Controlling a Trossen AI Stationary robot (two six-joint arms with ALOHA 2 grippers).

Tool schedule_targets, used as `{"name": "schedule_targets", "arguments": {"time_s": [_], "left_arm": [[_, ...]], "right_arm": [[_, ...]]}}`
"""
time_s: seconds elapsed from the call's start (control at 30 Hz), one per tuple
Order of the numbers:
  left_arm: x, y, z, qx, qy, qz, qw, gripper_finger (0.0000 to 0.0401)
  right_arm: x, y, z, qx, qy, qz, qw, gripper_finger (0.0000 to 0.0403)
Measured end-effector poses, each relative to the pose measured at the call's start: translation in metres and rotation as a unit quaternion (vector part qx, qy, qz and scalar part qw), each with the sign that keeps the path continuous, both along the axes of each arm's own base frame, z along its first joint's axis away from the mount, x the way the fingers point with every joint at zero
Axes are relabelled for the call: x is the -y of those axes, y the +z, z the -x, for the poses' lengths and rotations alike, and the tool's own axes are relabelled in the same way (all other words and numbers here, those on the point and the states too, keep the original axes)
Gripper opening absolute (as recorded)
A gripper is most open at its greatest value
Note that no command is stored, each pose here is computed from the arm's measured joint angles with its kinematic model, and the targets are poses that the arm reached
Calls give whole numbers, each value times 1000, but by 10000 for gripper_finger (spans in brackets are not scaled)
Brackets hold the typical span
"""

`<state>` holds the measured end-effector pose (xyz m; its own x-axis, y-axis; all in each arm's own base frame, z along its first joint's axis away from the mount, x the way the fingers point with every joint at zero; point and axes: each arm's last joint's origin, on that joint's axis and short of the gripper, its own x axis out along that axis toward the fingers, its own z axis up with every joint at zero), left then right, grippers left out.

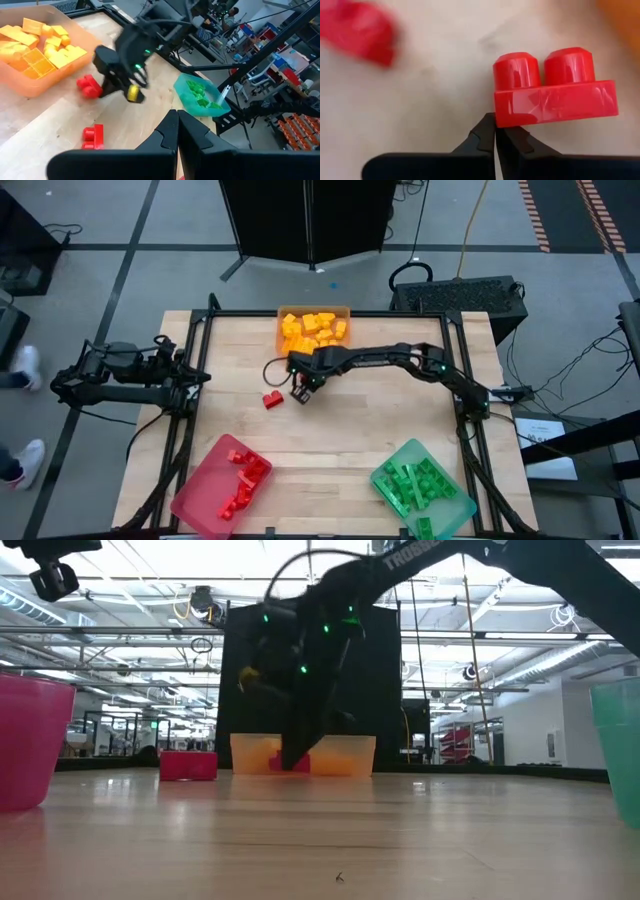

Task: Sort blocks
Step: Put the red 2 stud game piece into the pink bin

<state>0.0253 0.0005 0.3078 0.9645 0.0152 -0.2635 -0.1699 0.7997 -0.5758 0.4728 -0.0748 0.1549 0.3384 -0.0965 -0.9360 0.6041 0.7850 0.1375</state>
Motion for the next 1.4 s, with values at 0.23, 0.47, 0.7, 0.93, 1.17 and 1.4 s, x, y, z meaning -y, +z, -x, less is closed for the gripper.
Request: {"name": "schedule_targets", "arguments": {"time_s": [0.23,0.47,0.7,0.93,1.17,1.4], "left_arm": [[0,0,0,0,0,0,1000,4],[0,0,0,0,-3,1,1000,4],[0,0,0,0,-3,1,1000,4],[0,0,0,0,-3,1,1000,4],[1,-1,0,-2,-15,6,1000,4],[1,-1,0,-3,-16,4,1000,4]], "right_arm": [[-48,27,-14,29,43,-13,999,1],[-109,79,-29,114,94,-16,989,1],[-170,116,-44,277,218,-17,936,0],[-191,114,-60,372,293,-73,877,0],[-203,76,-77,392,311,-143,854,0],[-219,29,-82,353,331,-183,856,0]]}}
